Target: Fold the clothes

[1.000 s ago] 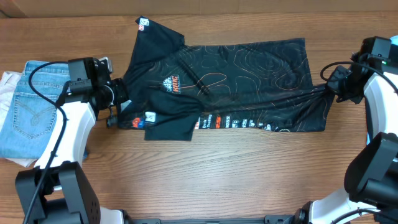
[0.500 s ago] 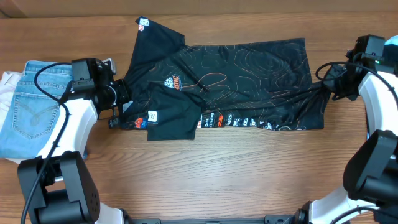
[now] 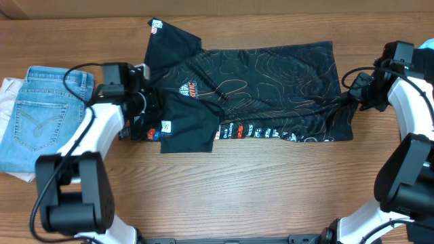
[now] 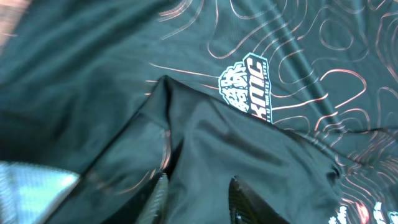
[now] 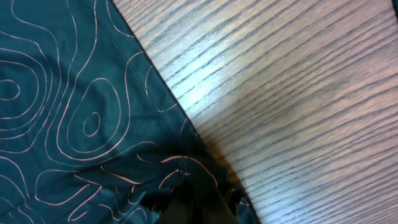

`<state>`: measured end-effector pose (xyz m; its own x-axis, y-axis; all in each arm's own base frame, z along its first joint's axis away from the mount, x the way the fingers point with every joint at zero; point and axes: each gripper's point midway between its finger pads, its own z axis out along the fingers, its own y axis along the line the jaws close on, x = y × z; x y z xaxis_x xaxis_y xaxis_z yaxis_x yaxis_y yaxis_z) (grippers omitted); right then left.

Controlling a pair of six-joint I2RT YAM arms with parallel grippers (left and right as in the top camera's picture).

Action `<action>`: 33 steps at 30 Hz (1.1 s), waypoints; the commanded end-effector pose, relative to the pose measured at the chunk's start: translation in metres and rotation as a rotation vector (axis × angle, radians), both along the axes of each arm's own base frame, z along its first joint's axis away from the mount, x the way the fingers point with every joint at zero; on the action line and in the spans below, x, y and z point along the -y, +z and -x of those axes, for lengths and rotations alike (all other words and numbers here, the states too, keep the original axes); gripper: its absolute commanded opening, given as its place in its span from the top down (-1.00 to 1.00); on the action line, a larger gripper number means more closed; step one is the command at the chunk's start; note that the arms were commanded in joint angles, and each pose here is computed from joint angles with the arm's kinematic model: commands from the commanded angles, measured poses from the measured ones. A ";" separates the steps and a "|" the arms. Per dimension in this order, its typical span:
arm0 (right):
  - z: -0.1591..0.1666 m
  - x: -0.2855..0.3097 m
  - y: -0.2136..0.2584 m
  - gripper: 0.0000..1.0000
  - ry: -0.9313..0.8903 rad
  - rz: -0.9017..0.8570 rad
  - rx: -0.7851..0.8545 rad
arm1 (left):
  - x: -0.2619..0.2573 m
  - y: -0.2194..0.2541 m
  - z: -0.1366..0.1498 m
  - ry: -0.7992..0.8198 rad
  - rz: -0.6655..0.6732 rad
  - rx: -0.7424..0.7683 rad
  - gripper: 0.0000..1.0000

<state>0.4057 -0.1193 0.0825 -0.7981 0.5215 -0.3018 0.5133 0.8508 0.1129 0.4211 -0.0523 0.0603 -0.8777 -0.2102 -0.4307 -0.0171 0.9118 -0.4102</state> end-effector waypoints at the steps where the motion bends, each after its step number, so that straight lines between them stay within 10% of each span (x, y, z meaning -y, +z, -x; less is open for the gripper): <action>1: 0.000 0.001 0.000 0.92 0.005 0.011 -0.002 | 0.012 -0.019 -0.002 -0.016 0.020 -0.025 0.27; 33: 0.004 0.000 -0.001 0.92 0.005 0.007 -0.016 | 0.019 -0.058 -0.019 0.009 -0.006 -0.026 0.29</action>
